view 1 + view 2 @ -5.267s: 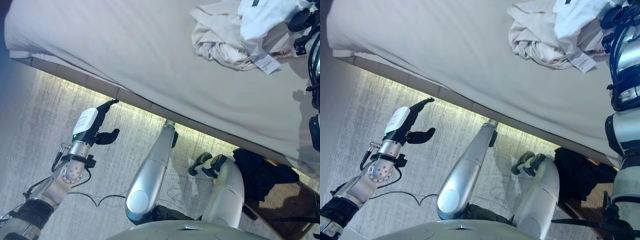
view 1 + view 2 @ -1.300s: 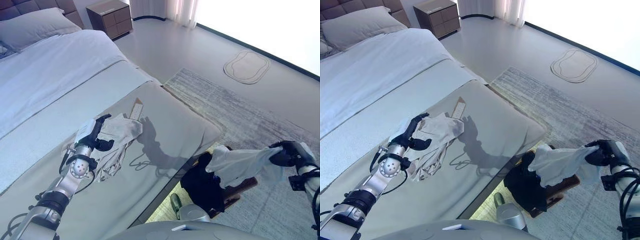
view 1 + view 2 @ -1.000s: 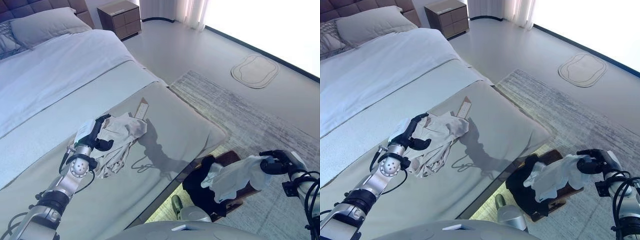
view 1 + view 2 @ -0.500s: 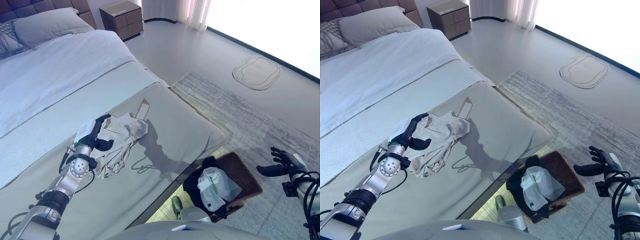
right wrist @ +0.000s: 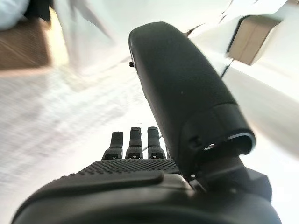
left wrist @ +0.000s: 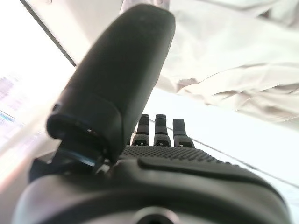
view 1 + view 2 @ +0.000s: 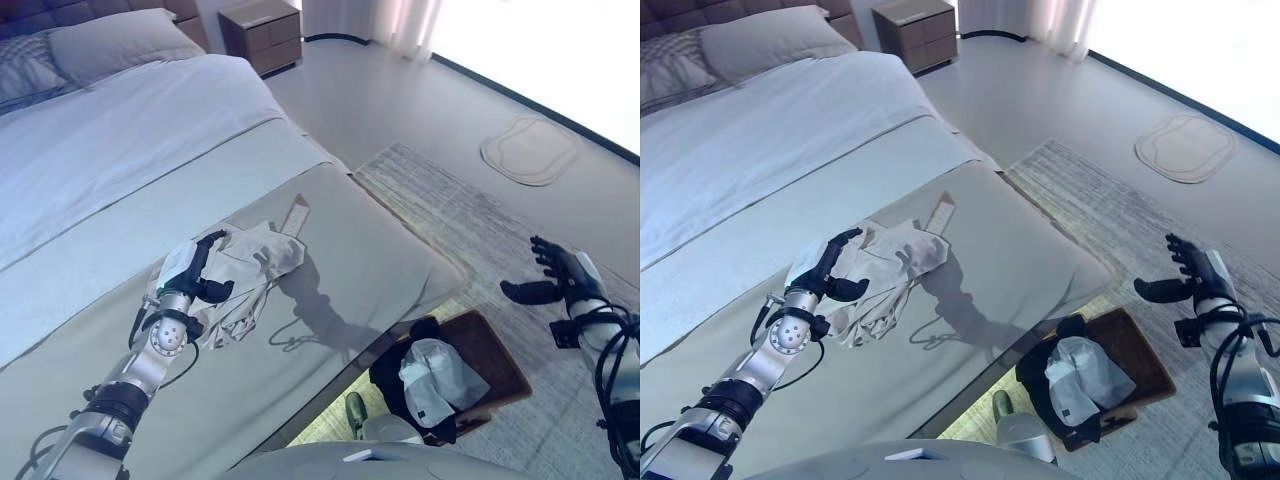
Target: Pick up the clothes from the bed and place them into the basket
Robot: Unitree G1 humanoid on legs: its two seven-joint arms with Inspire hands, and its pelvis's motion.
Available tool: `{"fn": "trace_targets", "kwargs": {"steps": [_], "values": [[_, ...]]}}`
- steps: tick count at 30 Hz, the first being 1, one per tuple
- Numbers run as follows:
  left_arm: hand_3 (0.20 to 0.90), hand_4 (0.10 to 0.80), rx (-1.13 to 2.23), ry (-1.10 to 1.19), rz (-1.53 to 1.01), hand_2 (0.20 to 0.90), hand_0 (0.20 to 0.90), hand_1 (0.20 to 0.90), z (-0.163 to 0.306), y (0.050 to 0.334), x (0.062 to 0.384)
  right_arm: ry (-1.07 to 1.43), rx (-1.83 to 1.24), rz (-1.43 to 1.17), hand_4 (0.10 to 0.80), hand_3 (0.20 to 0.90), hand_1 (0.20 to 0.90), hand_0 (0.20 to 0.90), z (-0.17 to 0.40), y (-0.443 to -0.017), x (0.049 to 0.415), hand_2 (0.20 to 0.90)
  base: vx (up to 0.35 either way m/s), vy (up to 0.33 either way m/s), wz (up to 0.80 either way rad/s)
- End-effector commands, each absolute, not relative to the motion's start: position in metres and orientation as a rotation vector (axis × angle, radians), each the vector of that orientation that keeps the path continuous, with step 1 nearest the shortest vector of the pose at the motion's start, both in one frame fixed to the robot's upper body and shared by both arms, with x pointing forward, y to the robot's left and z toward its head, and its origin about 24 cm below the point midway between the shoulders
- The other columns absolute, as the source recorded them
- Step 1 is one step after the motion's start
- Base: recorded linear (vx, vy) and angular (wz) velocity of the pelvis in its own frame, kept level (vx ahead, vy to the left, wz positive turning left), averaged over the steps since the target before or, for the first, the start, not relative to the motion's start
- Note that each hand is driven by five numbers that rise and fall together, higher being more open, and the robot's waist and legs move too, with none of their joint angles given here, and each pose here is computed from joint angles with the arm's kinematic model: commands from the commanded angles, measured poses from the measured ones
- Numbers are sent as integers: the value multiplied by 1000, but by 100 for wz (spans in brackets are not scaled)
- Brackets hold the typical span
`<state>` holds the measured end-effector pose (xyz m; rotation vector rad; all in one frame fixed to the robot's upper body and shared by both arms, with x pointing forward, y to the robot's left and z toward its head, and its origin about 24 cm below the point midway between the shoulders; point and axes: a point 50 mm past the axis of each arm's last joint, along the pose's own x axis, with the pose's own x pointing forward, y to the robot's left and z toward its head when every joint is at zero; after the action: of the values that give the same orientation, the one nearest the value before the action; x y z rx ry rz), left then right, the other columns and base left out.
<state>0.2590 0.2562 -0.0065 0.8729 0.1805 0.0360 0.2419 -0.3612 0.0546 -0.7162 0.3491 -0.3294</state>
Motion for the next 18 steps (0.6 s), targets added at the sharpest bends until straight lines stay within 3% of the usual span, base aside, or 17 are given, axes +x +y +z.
{"fn": "trace_targets", "kwargs": {"steps": [1,9,18], "values": [[900,800,892,15,129,900,900,900,25,261,275,32,-810,-381,800,900,900,900,135,-351,287,900,55,-32,36],[900,800,893,66,104,900,900,900,12,268,260,-124,-874,-347,800,900,900,900,171,-315,321,900,36,-22,40],[900,800,905,94,37,900,900,900,14,277,249,-88,-892,-290,800,900,900,900,182,-302,343,900,65,7,40]]}}
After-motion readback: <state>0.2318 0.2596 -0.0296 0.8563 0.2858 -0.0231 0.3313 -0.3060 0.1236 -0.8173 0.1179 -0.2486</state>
